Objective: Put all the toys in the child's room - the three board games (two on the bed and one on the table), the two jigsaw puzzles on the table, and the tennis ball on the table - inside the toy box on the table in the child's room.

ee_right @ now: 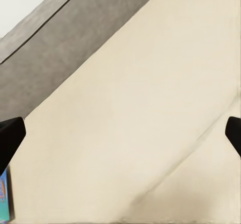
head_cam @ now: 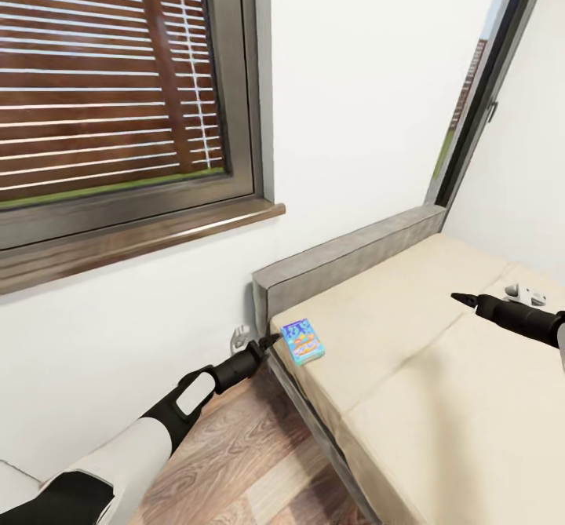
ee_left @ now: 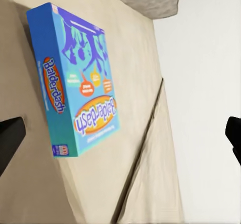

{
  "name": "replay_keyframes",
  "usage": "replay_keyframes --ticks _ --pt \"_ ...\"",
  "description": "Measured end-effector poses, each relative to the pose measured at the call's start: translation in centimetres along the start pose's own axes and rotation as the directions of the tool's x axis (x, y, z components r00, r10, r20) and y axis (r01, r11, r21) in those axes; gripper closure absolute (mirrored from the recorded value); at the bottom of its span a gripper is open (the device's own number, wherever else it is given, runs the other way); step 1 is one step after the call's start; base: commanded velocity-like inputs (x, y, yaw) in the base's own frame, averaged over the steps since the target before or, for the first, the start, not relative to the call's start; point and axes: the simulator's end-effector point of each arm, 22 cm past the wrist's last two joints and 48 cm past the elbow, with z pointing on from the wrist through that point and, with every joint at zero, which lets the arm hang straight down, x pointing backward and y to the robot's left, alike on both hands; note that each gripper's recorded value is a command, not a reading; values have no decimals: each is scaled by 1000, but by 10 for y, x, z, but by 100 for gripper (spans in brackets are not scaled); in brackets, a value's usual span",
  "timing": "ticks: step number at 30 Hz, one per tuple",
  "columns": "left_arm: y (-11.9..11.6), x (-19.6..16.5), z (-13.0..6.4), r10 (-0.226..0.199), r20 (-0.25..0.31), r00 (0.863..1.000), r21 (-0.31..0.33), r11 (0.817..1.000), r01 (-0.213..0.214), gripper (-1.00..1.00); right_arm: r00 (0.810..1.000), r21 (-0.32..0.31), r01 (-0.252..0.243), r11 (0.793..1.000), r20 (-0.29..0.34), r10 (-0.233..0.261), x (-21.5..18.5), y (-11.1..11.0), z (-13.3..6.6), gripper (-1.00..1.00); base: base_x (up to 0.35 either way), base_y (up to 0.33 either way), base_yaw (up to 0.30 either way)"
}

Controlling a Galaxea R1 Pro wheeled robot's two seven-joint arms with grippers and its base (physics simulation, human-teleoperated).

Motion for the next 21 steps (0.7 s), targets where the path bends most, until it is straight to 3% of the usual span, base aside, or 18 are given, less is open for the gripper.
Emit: replay_keyframes --ticks 7,21 --pt "0 0 -1 0 1 1000 2 1000 0 -100 1000 -1 0 1000 -1 0 0 0 0 -100 0 0 -112" --pt "0 2 -2 1 -2 1000 10 1000 -1 -100 1000 -13 25 1000 12 -24 4 11 -5 -100 0 0 -25"
